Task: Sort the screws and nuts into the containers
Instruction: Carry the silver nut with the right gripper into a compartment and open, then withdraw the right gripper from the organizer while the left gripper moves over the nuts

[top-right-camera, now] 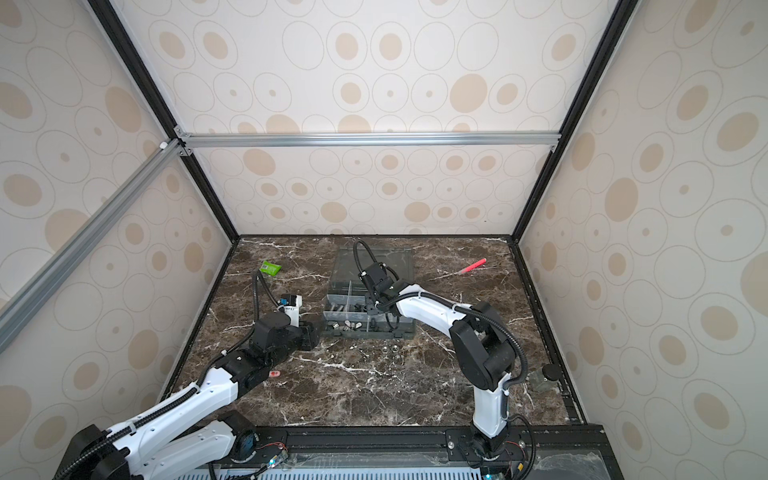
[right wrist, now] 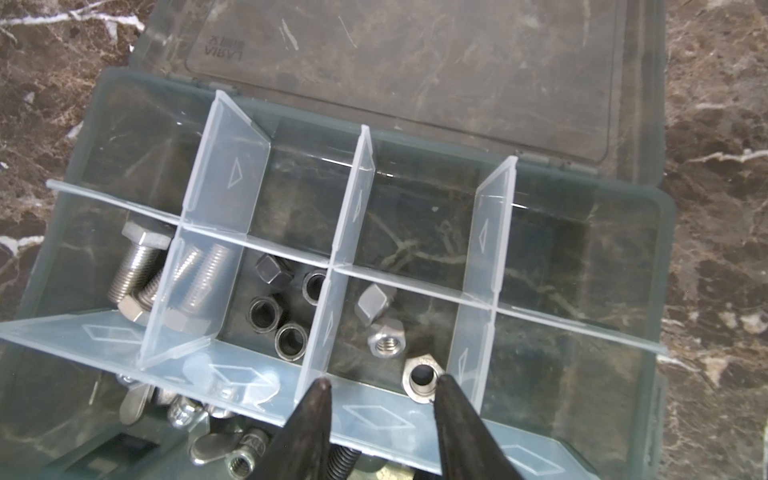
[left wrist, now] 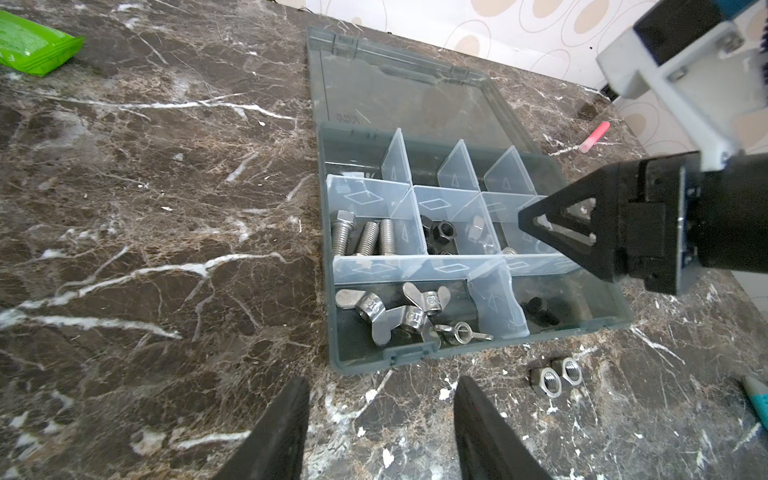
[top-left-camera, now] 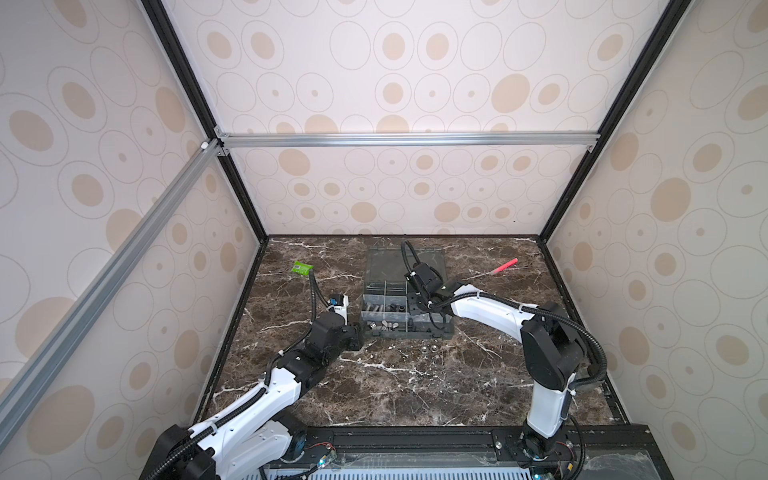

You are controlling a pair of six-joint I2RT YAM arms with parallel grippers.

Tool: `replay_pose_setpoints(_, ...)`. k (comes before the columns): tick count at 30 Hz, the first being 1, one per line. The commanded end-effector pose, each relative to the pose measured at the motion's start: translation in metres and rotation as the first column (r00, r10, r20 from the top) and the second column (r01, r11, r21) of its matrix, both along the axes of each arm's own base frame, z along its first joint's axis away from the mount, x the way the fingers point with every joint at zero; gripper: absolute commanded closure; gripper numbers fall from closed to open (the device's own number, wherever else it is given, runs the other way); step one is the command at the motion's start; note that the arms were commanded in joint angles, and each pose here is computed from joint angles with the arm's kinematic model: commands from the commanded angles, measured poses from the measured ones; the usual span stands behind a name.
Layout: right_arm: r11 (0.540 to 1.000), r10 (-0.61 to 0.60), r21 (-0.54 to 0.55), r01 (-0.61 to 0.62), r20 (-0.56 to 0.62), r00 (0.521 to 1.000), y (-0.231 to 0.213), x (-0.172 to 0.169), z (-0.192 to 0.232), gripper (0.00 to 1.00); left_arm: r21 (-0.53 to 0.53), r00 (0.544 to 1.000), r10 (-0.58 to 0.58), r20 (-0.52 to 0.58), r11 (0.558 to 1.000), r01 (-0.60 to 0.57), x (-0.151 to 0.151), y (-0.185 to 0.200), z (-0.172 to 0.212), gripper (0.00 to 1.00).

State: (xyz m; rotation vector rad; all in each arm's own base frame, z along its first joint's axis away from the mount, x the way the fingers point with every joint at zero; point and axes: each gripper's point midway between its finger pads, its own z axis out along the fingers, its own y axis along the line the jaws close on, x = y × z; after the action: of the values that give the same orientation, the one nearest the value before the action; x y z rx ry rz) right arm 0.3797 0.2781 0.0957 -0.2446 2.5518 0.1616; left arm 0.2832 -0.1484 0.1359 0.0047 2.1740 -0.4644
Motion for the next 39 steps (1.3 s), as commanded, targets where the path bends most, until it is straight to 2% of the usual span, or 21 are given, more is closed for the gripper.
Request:
replay_pose_setpoints(1,1.0,-0.003,0.011,0.002,0.02,1.0,-0.003,-0.002,0.017,0.53,-0.015,1.0,0.021,-0.001,1.0,-0.021,0.001,0.003,0.002,0.44)
replay_pose_setpoints(13,0.998,-0.052,0.023,0.051,0.03,0.998,-0.031,-0.027,0.032,0.52,-0.038,1.0,0.007,-0.011,0.999,-0.008,-0.003,0.001,-0.002,0.44)
replay_pose_setpoints(18,0.994,-0.087,0.066,0.084,0.043,0.995,-0.046,-0.045,0.035,0.51,-0.057,1.0,-0.003,-0.002,0.998,0.003,-0.002,-0.003,0.001,0.44)
replay_pose_setpoints(22,0.992,-0.127,0.027,0.126,0.043,0.991,-0.068,-0.059,0.037,0.51,-0.07,1.0,-0.021,0.003,0.997,0.021,0.0,-0.008,0.004,0.44)
replay_pose_setpoints(26,0.984,-0.172,0.053,0.17,0.038,0.984,-0.085,-0.077,0.033,0.59,-0.083,1.0,-0.03,0.005,0.996,0.03,0.001,-0.011,0.005,0.45)
replay_pose_setpoints(28,0.98,-0.182,0.083,0.179,0.036,0.983,-0.09,-0.085,0.031,0.6,-0.094,0.999,-0.039,0.013,0.995,0.04,0.002,-0.013,0.008,0.45)
replay_pose_setpoints(33,0.968,-0.219,0.136,0.213,0.032,0.975,-0.1,-0.099,0.03,0.55,-0.116,0.998,-0.059,0.034,0.991,0.062,0.004,-0.019,0.015,0.45)
replay_pose_setpoints(39,0.959,-0.267,0.111,0.262,0.033,0.963,-0.117,-0.109,0.029,0.52,-0.119,0.996,-0.087,0.031,0.989,0.09,0.002,-0.024,0.014,0.45)
